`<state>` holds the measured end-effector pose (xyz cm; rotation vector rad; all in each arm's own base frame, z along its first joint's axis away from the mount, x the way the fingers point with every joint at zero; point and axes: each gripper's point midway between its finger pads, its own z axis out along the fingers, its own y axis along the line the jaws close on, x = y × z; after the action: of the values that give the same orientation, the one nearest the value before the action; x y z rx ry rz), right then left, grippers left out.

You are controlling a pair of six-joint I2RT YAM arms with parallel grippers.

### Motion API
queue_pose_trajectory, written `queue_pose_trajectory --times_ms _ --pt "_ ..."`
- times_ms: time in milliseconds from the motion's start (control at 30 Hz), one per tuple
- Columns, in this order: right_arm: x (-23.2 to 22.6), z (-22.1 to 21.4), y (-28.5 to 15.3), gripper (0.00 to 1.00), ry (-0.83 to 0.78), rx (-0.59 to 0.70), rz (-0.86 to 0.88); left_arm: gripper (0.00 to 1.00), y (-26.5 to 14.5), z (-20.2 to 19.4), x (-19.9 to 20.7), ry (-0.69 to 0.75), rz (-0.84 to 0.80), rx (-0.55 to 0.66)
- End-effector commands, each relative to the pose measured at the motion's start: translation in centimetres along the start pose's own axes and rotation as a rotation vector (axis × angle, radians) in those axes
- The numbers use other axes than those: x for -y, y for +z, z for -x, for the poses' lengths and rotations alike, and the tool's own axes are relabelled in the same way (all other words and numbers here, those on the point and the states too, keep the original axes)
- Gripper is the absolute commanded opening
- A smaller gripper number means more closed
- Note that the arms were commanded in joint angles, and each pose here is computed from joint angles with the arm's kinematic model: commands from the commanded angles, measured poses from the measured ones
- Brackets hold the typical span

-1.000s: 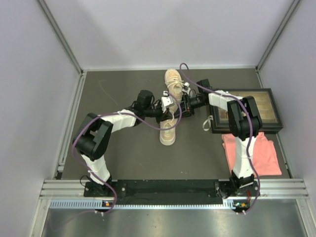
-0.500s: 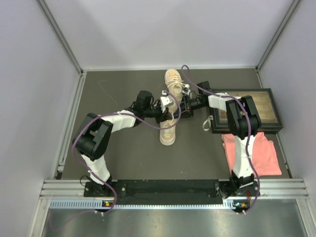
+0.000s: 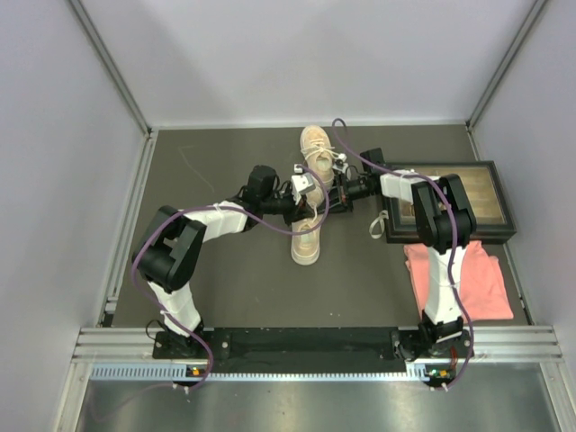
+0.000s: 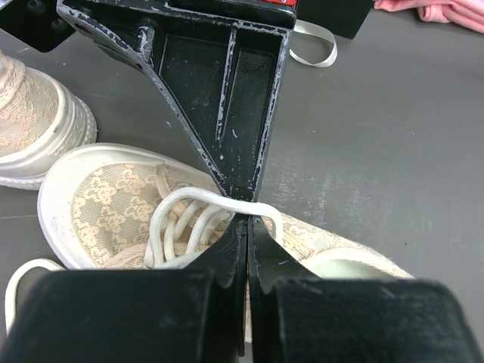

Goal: Tie the shoes

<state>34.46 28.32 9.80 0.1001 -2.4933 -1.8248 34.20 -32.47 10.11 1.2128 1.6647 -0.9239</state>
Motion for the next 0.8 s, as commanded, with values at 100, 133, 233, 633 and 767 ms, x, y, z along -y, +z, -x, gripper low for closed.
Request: queue_pose_trajectory --times_ms 100,133,233,633,767 --pt "-0.5 0.4 -0.4 0.0 -0.074 0.035 -0.025 0.0 -0.3 1.3 0.6 0.021 -0.025 0.048" --pt "-0.4 0.5 -0.6 0.0 -0.073 0.045 -0.034 0.0 -0.4 1.2 0.5 0.02 -0.022 0.047" --pt "-0.5 0.7 -0.9 0.0 -0.086 0.061 -0.046 0.0 -0.7 1.1 0.4 0.018 -0.025 0.047" --pt "-1.0 1.1 -1.8 0.0 -0.108 0.095 -0.057 0.26 -1.4 1.6 0.1 0.019 -0.015 0.043" --pt "-1.5 1.0 -2.3 0.0 -0.138 0.095 -0.079 0.38 -3.6 2.5 -1.4 0.005 0.03 0.052"
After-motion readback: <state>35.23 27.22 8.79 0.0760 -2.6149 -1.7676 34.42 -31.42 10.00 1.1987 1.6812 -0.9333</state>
